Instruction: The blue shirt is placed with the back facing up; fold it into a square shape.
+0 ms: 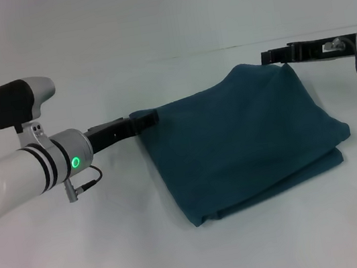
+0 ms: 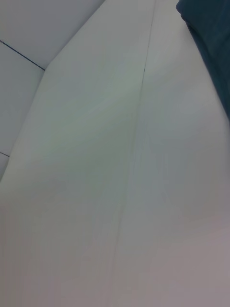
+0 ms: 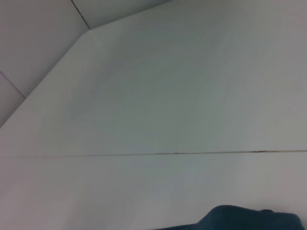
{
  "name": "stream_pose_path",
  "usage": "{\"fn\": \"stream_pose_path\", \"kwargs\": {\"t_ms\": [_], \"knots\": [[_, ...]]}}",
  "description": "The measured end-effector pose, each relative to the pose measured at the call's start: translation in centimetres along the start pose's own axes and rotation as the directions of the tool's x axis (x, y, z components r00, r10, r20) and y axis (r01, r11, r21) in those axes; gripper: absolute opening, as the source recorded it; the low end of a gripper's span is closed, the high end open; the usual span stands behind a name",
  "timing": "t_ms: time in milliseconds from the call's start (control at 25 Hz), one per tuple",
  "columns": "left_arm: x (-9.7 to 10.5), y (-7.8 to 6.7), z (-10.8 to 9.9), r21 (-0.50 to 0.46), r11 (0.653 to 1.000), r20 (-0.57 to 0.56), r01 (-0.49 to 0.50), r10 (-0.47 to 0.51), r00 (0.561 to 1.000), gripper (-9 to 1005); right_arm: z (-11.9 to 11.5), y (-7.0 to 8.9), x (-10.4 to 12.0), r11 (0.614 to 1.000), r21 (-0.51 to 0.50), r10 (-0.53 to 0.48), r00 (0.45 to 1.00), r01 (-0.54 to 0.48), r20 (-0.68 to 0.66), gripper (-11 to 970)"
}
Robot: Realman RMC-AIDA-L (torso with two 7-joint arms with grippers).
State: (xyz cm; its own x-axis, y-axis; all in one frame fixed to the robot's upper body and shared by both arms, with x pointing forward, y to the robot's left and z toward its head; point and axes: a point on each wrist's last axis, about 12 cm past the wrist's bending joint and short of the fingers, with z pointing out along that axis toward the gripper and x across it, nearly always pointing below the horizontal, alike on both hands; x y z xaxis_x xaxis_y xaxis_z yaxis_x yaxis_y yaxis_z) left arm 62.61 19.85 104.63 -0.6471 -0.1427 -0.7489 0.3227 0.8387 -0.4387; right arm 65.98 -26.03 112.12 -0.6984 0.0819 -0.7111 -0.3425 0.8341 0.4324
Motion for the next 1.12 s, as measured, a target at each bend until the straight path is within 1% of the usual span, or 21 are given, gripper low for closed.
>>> {"fn": "stream_pose_path", "kwargs": {"t_ms": [120,280,560,880,1120], "knots": [[0.0,0.0,0.0,0.002,1.000,0.001,0.002,-0.002,1.000,888,-0.2,-0.3,0.1,1.000,0.001,0.001,1.000,-0.001,-0.003,464],[0.3,0.2,-0.3,0.016,1.000,0.002,0.011,-0.011,1.000,888,-1.0,-0.7,0.4,1.000,-0.022,0.012,1.000,-0.012,-0.021,458],[0.3,0.1,-0.4,0.027,1.000,0.003,0.013,-0.013,1.000,888,-3.4,-2.2,1.4,0.998,-0.051,0.036,0.998,-0.038,-0.052,446],[0.4,0.0,-0.5,0.041,0.999,0.001,0.017,-0.017,1.000,887,-5.8,-4.6,3.4,0.995,-0.013,0.098,0.990,-0.100,-0.100,433],[0.4,0.0,-0.5,0.041,0.999,0.002,0.016,-0.016,1.000,887,-6.2,-5.3,4.6,0.991,0.004,0.129,0.982,-0.130,-0.141,423]]}}
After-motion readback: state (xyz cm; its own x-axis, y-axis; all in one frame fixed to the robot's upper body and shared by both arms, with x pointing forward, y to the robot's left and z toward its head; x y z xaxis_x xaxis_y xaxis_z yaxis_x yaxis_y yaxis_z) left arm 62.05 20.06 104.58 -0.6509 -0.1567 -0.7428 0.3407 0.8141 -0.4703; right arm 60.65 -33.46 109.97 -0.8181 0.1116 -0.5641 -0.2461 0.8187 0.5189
